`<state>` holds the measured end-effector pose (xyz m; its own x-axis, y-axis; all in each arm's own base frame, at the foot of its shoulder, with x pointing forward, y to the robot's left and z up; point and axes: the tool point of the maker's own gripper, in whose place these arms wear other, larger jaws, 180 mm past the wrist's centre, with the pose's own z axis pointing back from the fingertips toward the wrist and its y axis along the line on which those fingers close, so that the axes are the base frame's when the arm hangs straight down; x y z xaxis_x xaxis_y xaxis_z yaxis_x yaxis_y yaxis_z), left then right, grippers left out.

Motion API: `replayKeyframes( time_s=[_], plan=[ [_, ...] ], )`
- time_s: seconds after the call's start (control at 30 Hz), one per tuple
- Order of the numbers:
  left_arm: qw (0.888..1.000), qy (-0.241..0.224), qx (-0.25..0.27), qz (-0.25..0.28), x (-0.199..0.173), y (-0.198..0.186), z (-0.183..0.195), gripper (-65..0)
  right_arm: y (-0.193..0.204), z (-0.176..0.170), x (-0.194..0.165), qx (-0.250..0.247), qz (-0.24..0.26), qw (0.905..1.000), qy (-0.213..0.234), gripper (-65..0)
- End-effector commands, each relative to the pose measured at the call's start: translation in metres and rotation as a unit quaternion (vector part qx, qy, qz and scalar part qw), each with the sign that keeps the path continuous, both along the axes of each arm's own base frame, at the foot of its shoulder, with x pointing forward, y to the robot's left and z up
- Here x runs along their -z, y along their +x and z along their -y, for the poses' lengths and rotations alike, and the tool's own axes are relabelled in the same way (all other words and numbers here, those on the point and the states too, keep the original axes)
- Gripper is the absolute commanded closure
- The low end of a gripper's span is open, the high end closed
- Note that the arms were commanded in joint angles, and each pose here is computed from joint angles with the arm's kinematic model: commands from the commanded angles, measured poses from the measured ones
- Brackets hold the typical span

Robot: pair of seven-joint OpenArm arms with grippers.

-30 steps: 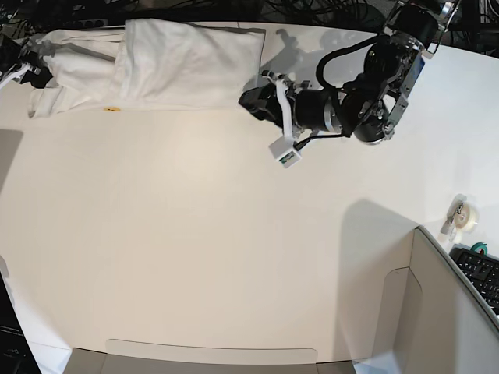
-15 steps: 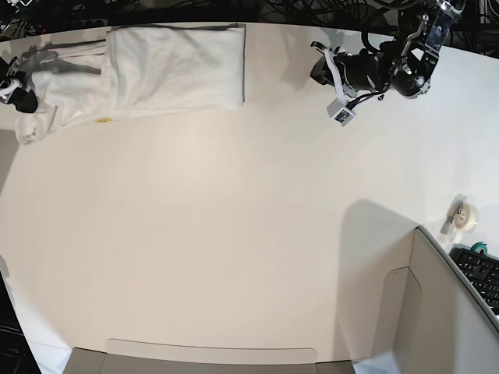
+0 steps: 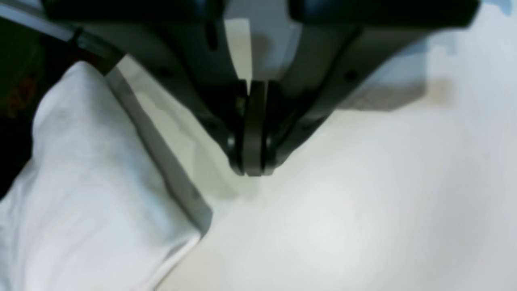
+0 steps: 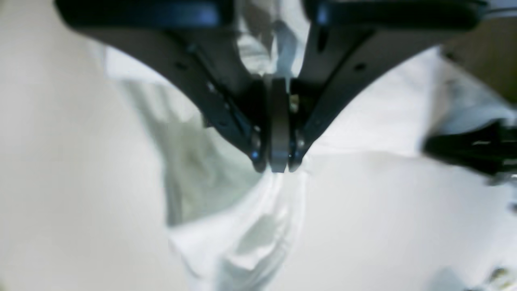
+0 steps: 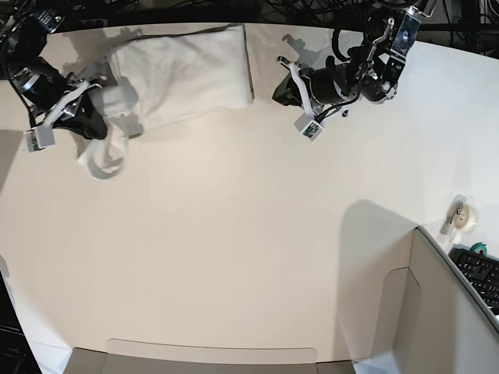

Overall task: Layout the t-shirt on the table in an organized manner, then fold the t-shirt properly
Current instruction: 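Grasp the strip's other end with the right gripper and lift it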

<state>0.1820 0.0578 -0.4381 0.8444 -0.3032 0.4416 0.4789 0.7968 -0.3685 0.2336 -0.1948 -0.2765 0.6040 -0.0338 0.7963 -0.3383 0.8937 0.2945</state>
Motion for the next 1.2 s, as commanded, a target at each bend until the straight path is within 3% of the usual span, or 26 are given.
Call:
replayKeyframes(
  time_s=[0.0,0.13,0.3,0.57,0.77,1.0,1.17],
  plan=[
    [0.990,0.119,0.015,-0.070,0.036,-0.031,-0.041,0.0,0.004,-0.010,-0.007,-0.015,0.017,0.9997,0.006,0.0],
    [0.990,0.122,0.013,-0.064,0.036,-0.021,-0.043,0.0,0.003,-0.055,0.012,-0.068,-0.012,0.9976,0.012,0.0],
    [0.989,0.129,0.008,-0.072,0.041,-0.020,-0.048,0.0,-0.002,-0.097,0.031,-0.139,-0.042,0.9892,-0.015,0.0],
    [0.989,0.122,-0.009,-0.086,0.053,-0.007,-0.041,0.0,-0.011,-0.139,0.044,-0.220,-0.058,0.9723,-0.054,0.0],
    [0.991,0.114,-0.012,-0.075,0.049,0.005,-0.034,0.0,-0.026,-0.164,0.059,-0.287,-0.072,0.9494,-0.107,0.0],
    [0.991,0.113,-0.014,-0.066,0.046,0.015,-0.034,0.0,-0.048,-0.172,0.087,-0.355,-0.099,0.9099,-0.191,0.0],
    [0.992,0.113,-0.017,-0.050,0.039,0.030,-0.034,0.0,-0.051,-0.167,0.098,-0.366,-0.111,0.8984,-0.216,0.0]
  ],
)
